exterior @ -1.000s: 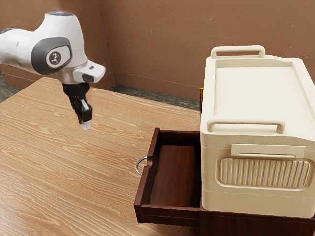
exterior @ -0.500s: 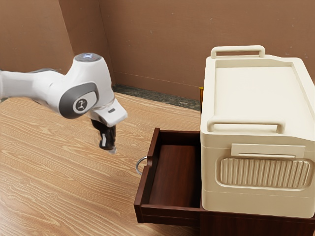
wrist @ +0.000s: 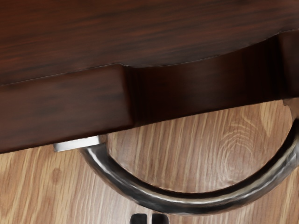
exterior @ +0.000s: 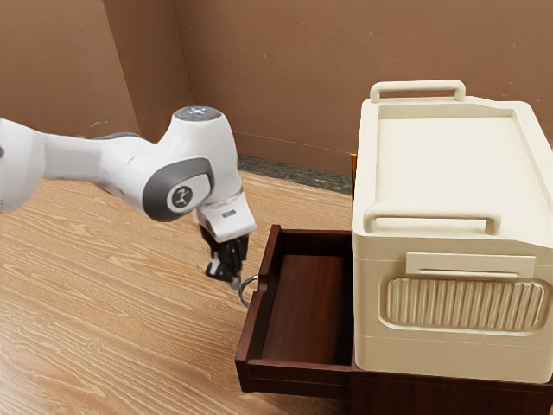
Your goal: Push the drawer handle with one arm to close the drawer
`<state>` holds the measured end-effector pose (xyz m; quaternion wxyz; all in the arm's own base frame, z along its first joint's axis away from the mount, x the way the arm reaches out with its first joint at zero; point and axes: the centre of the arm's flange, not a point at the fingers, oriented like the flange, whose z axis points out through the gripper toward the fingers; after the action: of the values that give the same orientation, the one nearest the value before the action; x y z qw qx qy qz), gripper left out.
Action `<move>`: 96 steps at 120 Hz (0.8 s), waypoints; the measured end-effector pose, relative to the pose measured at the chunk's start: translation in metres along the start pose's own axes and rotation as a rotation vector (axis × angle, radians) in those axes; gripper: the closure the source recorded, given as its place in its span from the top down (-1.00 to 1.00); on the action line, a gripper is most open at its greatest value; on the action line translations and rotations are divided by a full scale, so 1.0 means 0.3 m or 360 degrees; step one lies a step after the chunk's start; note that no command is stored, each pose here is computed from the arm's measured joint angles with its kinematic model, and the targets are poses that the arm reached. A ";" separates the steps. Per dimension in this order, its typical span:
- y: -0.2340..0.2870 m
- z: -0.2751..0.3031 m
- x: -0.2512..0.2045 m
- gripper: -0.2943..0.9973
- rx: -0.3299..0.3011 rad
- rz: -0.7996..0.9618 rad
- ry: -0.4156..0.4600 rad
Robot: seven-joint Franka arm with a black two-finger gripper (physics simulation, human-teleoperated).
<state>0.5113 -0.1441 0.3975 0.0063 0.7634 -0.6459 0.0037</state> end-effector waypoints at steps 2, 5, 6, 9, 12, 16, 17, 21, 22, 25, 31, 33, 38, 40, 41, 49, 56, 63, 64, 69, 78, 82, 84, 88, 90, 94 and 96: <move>0.002 0.004 0.010 -0.67 -0.0005 0.0010 0.0003; 0.006 0.009 0.023 -0.67 -0.0011 0.0025 0.0007; 0.007 0.010 0.026 -0.67 -0.0013 0.0028 0.0009; 0.009 0.016 0.035 -0.67 -0.0021 0.0037 0.0014; 0.012 0.021 0.043 -0.67 -0.0028 0.0045 0.0019; 0.015 0.025 0.052 -0.67 -0.0035 0.0055 0.0026; 0.015 0.025 0.054 -0.67 -0.0036 0.0057 0.0028; 0.018 0.027 0.061 -0.67 -0.0041 0.0064 0.0035; 0.018 0.026 0.063 -0.67 -0.0040 0.0066 0.0038; 0.017 0.024 0.070 -0.67 -0.0039 0.0072 0.0044; 0.009 0.019 0.082 -0.67 -0.0035 0.0082 0.0056; 0.006 0.017 0.085 -0.67 -0.0034 0.0084 0.0059; 0.002 0.022 0.093 -0.67 -0.0038 0.0090 0.0064; 0.000 0.023 0.096 -0.67 -0.0040 0.0093 0.0067; -0.002 0.024 0.098 -0.67 -0.0040 0.0094 0.0068; -0.011 0.034 0.118 -0.67 -0.0048 0.0107 0.0077; -0.006 0.039 0.145 -0.67 -0.0055 0.0131 0.0082; 0.002 0.043 0.184 -0.66 -0.0057 0.0164 0.0088; 0.004 0.043 0.189 -0.66 -0.0057 0.0169 0.0089; 0.015 0.043 0.220 -0.65 -0.0057 0.0196 0.0092; 0.018 0.046 0.269 -0.66 -0.0059 0.0233 0.0103; 0.019 0.044 0.285 -0.67 -0.0057 0.0244 0.0107; 0.018 0.043 0.291 -0.67 -0.0056 0.0249 0.0109; 0.016 0.040 0.305 -0.67 -0.0053 0.0257 0.0114; 0.015 0.039 0.312 -0.67 -0.0051 0.0261 0.0116; 0.013 0.036 0.326 -0.66 -0.0049 0.0269 0.0121; 0.012 0.034 0.332 -0.66 -0.0047 0.0272 0.0123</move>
<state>0.5242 -0.2431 0.3885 0.0422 0.7045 -0.7080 0.0242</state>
